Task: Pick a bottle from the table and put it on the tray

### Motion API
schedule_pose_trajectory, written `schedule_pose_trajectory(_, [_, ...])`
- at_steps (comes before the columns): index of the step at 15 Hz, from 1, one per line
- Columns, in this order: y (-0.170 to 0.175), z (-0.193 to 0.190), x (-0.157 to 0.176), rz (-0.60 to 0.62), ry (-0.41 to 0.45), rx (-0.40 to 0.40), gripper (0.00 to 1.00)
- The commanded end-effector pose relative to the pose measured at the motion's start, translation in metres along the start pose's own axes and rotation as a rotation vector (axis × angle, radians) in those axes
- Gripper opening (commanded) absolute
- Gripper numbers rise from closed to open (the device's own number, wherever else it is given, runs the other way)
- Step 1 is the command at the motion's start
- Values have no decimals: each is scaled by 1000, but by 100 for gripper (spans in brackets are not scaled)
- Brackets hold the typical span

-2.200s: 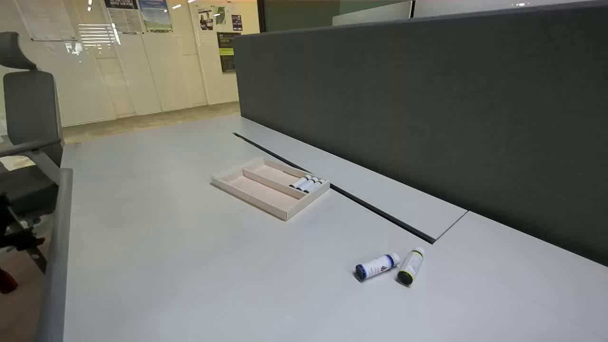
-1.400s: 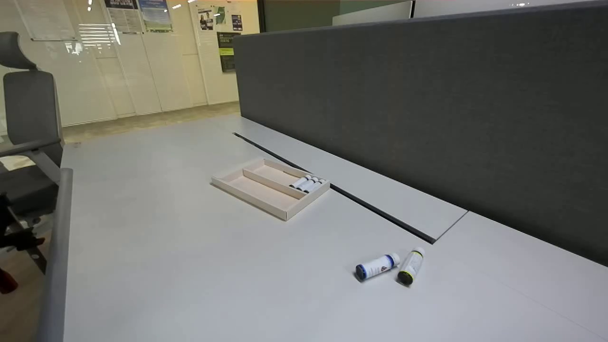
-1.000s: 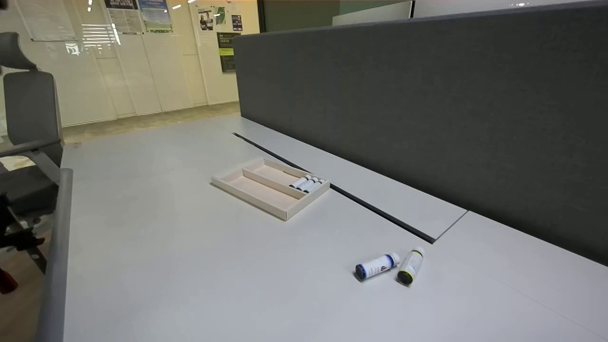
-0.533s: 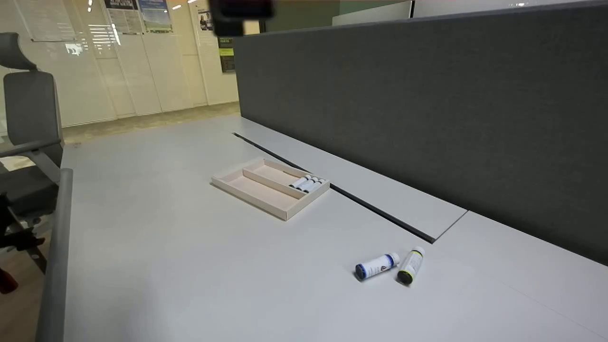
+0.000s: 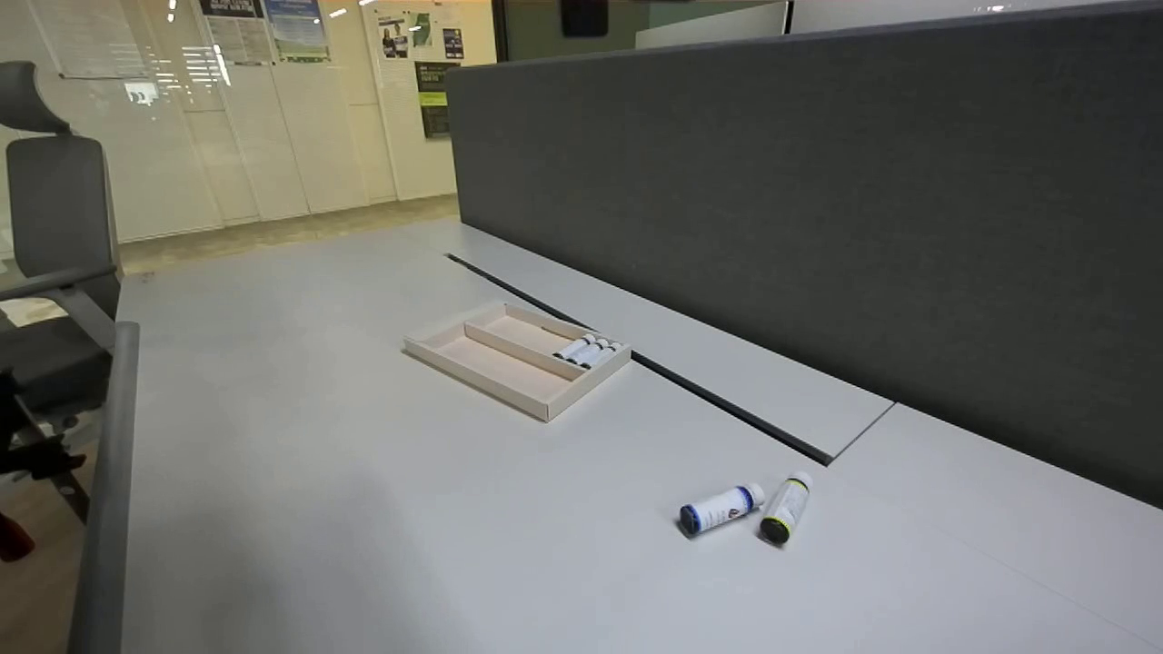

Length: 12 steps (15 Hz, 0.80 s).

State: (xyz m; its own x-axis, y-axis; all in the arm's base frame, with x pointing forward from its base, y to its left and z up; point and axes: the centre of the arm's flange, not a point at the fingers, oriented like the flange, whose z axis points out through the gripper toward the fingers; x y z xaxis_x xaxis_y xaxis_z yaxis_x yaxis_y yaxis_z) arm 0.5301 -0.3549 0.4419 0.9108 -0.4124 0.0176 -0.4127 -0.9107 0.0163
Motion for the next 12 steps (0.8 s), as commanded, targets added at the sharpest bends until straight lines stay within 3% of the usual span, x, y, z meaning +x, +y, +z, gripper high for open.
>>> schedule_pose_trajectory(1, [1,0,0,1,0,0,100])
schedule_pose_trajectory(4, [1,0,0,2,-1,1,100])
schedule_pose_trajectory(5, [-5,9,18,38,23,7,100])
schedule_pose_trajectory(12, [-52,122,92,62,31,6,100])
